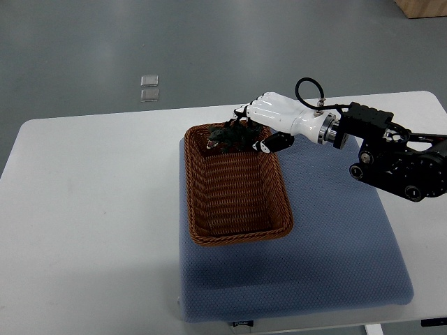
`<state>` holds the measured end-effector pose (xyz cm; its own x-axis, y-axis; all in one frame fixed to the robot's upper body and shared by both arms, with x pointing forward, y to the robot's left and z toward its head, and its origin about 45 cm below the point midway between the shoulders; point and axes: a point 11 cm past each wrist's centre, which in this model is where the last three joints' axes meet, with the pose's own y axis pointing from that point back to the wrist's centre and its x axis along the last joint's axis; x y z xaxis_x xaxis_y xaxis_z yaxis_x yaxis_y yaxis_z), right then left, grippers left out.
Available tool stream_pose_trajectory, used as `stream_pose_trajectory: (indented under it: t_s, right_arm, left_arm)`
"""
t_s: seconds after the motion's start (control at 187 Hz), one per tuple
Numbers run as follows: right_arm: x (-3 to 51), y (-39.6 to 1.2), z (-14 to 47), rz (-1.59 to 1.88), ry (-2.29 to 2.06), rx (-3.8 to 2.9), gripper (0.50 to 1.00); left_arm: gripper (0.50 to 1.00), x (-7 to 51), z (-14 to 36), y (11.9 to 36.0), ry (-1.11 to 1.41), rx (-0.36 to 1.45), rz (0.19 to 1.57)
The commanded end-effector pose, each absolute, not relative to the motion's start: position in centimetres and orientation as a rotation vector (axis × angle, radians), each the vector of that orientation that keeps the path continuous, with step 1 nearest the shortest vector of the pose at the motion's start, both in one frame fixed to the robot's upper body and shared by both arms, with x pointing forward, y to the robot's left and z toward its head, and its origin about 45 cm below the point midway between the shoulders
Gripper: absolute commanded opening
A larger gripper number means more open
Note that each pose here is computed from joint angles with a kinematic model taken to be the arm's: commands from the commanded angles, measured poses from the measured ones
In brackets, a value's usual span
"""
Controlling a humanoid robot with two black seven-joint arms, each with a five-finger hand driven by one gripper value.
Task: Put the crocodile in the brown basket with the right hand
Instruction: 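Lift the crocodile and carry it over the brown woven basket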
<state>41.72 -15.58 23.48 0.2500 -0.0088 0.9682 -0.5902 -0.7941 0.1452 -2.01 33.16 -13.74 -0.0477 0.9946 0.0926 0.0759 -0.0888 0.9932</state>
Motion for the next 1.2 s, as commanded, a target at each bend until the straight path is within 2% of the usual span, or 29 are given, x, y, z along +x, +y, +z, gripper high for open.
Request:
stream_pose_trajectory:
  t_s: [0.0,0.385,0.486,0.497,0.556,0.657,0.743,1.037,1.197]
  right_arm:
    - [40.9,-14.8,22.3,1.580,-0.484,2.057,0.500]
    - [40.3,-15.6,20.4,1.552,-0.440,2.035,0.500]
    - [40.4,-16.0,20.3,1.565,-0.468,2.021,0.613]
    - [40.4,-16.0,20.3,1.565,-0.468,2.021,0.613]
    - [40.5,-16.1,20.3,1.575,-0.480,2.015,0.707]
    - [40.6,-16.3,20.2,1.574,-0.488,2.007,0.805]
    - [40.4,-16.4,19.9,1.566,-0.488,2.011,0.923]
    - [40.9,-17.0,20.7,1.573,-0.564,2.005,0.928]
    - [42.0,-18.6,21.7,1.480,-0.805,2.034,0.928]
  left_arm:
    - [1.000,-2.0,-13.7,33.2,1.258,1.307,1.279]
    - [1.000,-2.0,-13.7,33.2,1.258,1.307,1.279]
    - [1.000,-2.0,-13.7,33.2,1.258,1.307,1.279]
    - [1.000,-2.0,-13.7,33.2,1.258,1.307,1.279]
    - [1.000,-2.0,-13.7,33.2,1.258,1.307,1.279]
    - [1.000,-2.0,-13.7,33.2,1.258,1.307,1.279]
    - [1.000,-2.0,-13.7,33.2,1.257,1.308,1.280]
    - [1.000,-2.0,-13.7,33.2,1.258,1.307,1.279]
    - [1.000,-2.0,-13.7,33.2,1.259,1.308,1.278]
